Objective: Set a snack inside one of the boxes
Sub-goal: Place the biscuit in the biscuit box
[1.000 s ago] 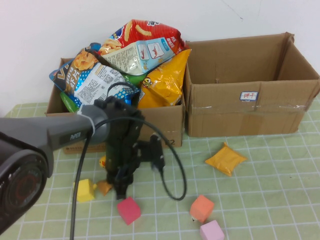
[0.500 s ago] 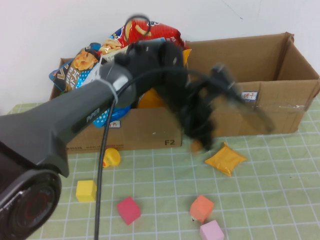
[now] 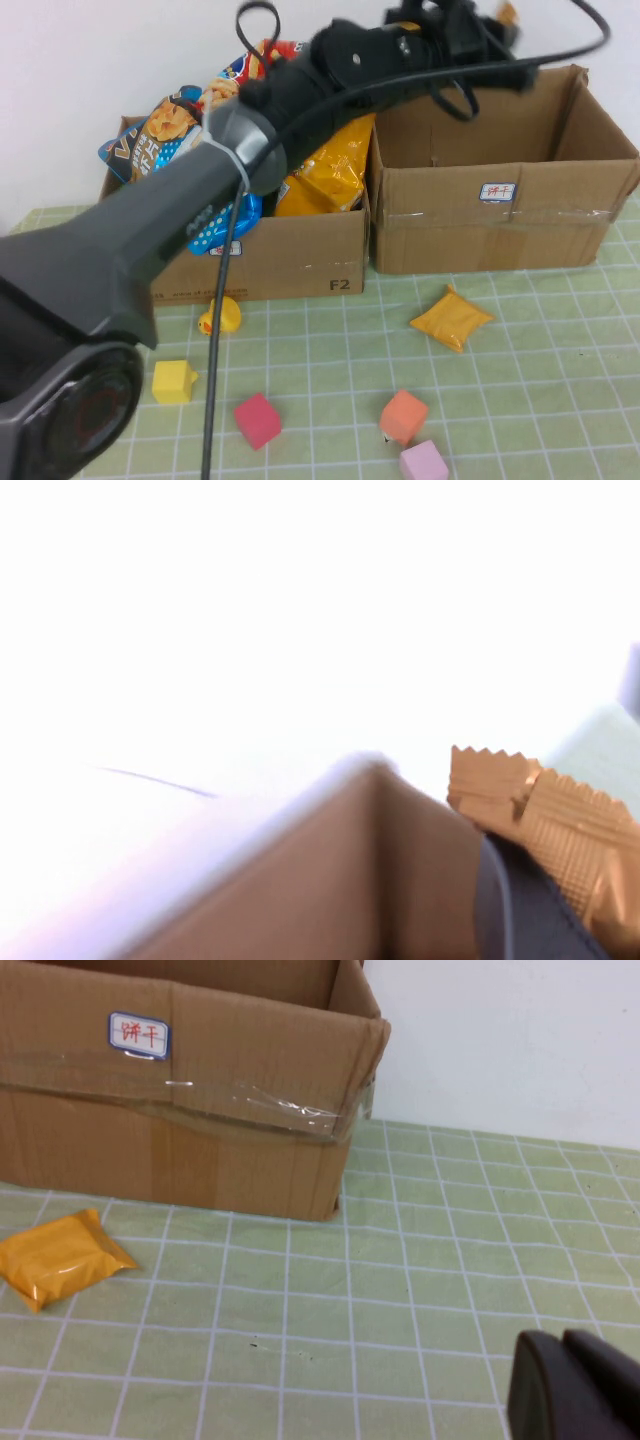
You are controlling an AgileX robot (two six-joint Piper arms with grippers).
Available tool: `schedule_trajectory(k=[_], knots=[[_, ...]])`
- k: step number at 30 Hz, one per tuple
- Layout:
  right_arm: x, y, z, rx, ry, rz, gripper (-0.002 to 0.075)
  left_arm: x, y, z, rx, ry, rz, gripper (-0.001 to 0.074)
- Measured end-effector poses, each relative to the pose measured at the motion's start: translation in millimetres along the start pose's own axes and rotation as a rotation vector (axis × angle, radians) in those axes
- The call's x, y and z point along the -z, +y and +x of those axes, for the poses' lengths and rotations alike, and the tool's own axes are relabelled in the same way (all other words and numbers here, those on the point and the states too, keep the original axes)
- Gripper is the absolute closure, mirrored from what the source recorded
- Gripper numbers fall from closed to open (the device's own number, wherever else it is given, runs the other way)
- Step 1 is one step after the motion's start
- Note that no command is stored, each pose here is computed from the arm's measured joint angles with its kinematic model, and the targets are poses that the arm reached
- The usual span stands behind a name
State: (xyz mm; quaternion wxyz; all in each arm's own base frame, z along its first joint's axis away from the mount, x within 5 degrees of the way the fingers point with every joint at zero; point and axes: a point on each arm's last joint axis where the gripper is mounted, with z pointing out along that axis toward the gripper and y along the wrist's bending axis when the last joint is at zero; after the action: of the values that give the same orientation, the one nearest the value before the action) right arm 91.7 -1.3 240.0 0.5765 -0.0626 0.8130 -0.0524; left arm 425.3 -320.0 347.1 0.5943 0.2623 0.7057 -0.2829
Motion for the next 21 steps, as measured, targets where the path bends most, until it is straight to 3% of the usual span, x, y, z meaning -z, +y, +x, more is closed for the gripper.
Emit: schedule_trajectory(k=[4, 9, 11, 16, 19, 21], knots=[[0.0, 0.0, 0.0, 0.0, 0.0, 0.0, 0.0728, -13.2, 19.6, 11.8, 0.109, -0.119, -0.164, 0.0636], [0.0, 0.0, 0.0, 0.0, 0.0, 0.0, 0.0728, -28.1, 31.1, 40.6, 0.051, -0.096, -0.234, 0.0622], [0.0, 0.0, 0.0, -0.002, 0.0, 0.0, 0.0728, -32.0, 32.3, 49.4, -0.001, -0.068, -0.23, 0.0547], [0.0, 0.0, 0.0, -0.004, 0.0, 0.0, 0.0728, -35.7, 32.2, 58.0, -0.068, -0.035, -0.218, 0.0166], [-0.1, 0.1, 0.5, -0.007, 0.002, 0.0, 0.0728, -36.1, 30.4, 59.3, -0.061, -0.022, -0.197, 0.0078], [-0.1, 0.1, 0.5, -0.007, 0.002, 0.0, 0.0728, -35.3, 26.5, 58.1, -0.053, -0.006, -0.158, 0.008]])
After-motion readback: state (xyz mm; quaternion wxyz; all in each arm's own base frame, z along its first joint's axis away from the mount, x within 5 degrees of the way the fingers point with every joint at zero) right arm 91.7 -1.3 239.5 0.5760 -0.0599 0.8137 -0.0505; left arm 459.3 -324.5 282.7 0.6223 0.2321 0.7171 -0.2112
